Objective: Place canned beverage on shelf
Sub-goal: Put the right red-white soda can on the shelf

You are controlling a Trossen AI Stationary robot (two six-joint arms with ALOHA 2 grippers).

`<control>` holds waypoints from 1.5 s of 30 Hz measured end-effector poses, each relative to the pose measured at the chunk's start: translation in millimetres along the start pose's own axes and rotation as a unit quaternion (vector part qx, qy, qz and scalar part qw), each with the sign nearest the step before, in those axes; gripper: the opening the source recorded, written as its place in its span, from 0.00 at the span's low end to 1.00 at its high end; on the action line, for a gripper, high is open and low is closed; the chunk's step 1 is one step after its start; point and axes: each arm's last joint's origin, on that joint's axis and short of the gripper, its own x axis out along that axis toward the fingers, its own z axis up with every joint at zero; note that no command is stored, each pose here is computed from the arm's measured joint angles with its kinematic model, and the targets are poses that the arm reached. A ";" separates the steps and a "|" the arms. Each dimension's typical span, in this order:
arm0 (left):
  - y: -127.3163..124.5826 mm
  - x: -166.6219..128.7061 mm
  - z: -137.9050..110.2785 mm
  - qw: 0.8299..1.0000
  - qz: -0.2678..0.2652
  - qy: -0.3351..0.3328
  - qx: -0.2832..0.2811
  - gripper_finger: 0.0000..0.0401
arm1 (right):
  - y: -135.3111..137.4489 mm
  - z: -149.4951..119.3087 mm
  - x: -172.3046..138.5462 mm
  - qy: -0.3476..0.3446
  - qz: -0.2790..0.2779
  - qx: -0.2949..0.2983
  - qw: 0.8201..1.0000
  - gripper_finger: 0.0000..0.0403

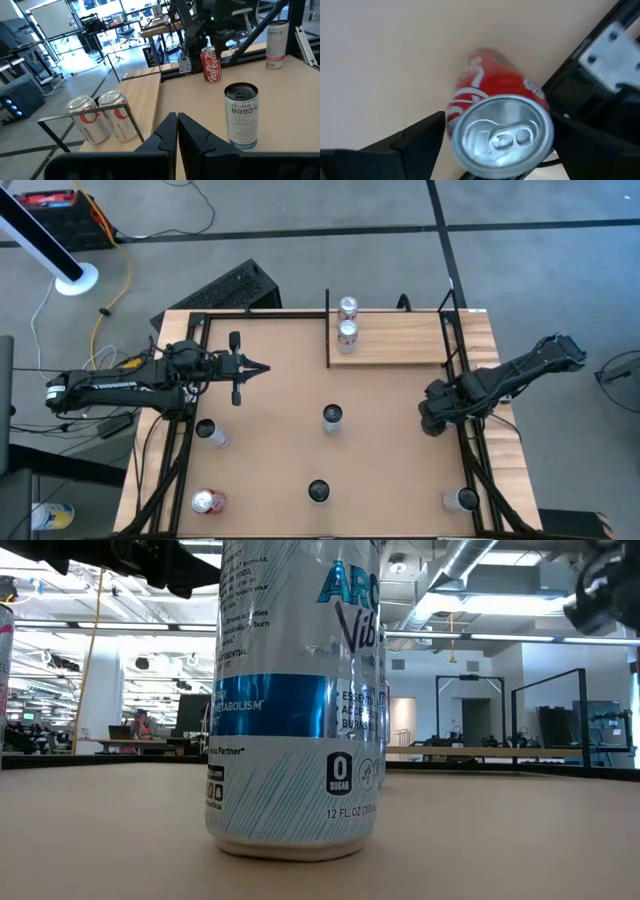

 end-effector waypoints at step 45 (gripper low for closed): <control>0.0 0.0 -0.1 1.000 0.000 0.001 0.008 0.00 | 17.0 44.9 -55.4 -0.216 0.100 -0.170 0.956 0.80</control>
